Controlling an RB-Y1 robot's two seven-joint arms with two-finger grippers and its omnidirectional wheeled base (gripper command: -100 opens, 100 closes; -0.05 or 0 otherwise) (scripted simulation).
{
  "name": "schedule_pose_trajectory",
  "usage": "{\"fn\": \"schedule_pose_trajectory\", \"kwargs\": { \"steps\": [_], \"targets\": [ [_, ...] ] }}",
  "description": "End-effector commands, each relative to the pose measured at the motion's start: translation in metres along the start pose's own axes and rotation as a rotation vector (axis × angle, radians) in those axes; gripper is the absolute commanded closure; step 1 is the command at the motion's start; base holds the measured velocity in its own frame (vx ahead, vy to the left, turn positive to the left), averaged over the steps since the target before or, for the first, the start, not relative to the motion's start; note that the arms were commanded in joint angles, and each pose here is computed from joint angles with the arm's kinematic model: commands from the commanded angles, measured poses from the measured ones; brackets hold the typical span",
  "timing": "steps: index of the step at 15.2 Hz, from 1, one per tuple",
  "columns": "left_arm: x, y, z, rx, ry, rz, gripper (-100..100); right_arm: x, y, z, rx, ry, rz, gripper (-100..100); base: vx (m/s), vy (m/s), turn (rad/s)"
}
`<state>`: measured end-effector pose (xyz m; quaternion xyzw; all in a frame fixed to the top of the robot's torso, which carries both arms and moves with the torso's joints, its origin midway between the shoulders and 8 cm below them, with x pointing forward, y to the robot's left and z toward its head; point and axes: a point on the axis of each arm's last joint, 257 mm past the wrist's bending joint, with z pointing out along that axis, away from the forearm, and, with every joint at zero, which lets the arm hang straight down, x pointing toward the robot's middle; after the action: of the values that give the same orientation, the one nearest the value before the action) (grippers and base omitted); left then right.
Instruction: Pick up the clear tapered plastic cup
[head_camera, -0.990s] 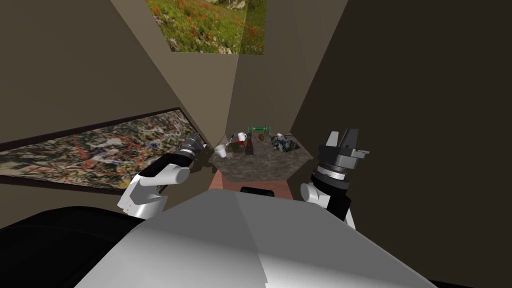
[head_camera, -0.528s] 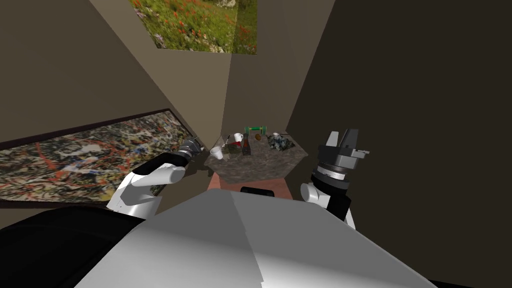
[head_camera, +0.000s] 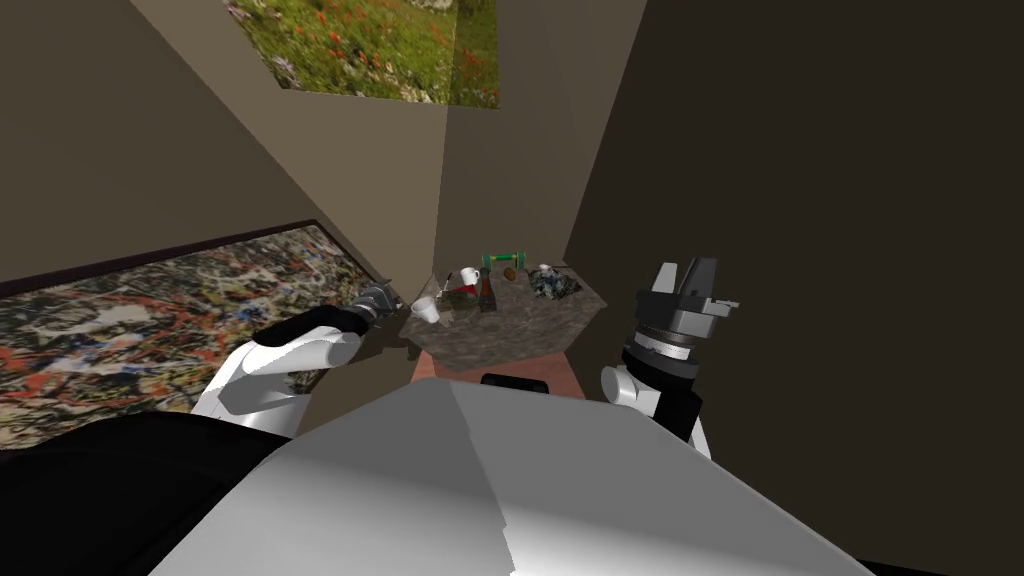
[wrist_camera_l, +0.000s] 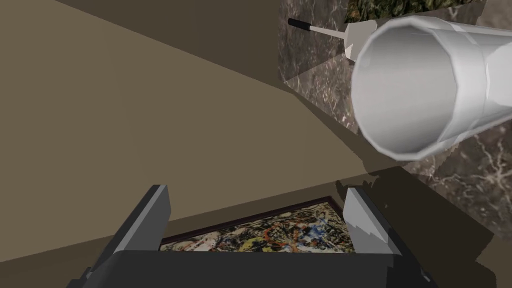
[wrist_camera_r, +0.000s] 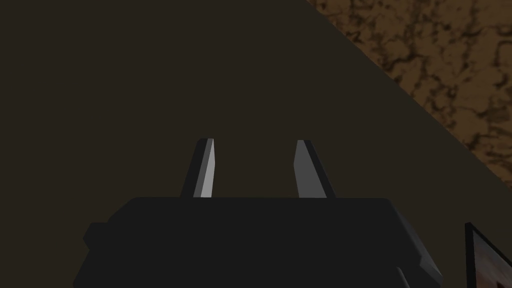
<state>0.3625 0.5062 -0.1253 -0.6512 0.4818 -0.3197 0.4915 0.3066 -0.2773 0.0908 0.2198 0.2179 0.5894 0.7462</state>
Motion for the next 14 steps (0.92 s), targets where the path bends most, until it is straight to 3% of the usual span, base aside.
{"fn": "schedule_pose_trajectory", "kwargs": {
  "steps": [1, 2, 5, 6, 9, 10, 13, 14],
  "targets": [
    [-0.003, 0.008, 0.001, -0.037, -0.007, 0.001, -100, 0.000, 0.000, 0.000, 0.000, 0.000, 0.000, 0, -0.001, 0.008, -0.027],
    [-0.015, 0.013, -0.001, -0.067, -0.021, 0.006, -100, 0.000, 0.000, 0.000, 0.000, 0.000, 0.000, 0, 0.001, 0.002, -0.226],
    [-0.017, 0.024, -0.002, -0.114, -0.028, 0.006, -100, 0.000, 0.000, 0.000, 0.000, 0.000, 0.000, 0, 0.001, 0.010, -0.091],
    [-0.028, 0.028, -0.004, -0.140, -0.040, 0.011, -100, 0.000, 0.000, 0.000, 0.000, 0.000, 0.000, 0, 0.002, 0.003, -0.189],
    [-0.030, 0.041, -0.006, -0.191, -0.048, 0.010, -100, 0.000, 0.000, 0.000, 0.000, 0.000, 0.000, 0, 0.002, 0.010, -0.104],
    [-0.040, 0.045, -0.009, -0.221, -0.059, 0.014, -100, 0.000, 0.000, 0.000, 0.000, 0.000, 0.000, 0, 0.003, 0.004, -0.182],
    [-0.042, 0.057, -0.012, -0.268, -0.066, 0.014, -100, 0.000, 0.000, 0.000, 0.000, 0.000, 0.000, 0, 0.002, 0.009, -0.102],
    [-0.052, 0.062, -0.015, -0.300, -0.076, 0.017, -100, 0.000, 0.000, 0.000, 0.000, 0.000, 0.000, 0, 0.004, 0.005, -0.157]
  ]
}}
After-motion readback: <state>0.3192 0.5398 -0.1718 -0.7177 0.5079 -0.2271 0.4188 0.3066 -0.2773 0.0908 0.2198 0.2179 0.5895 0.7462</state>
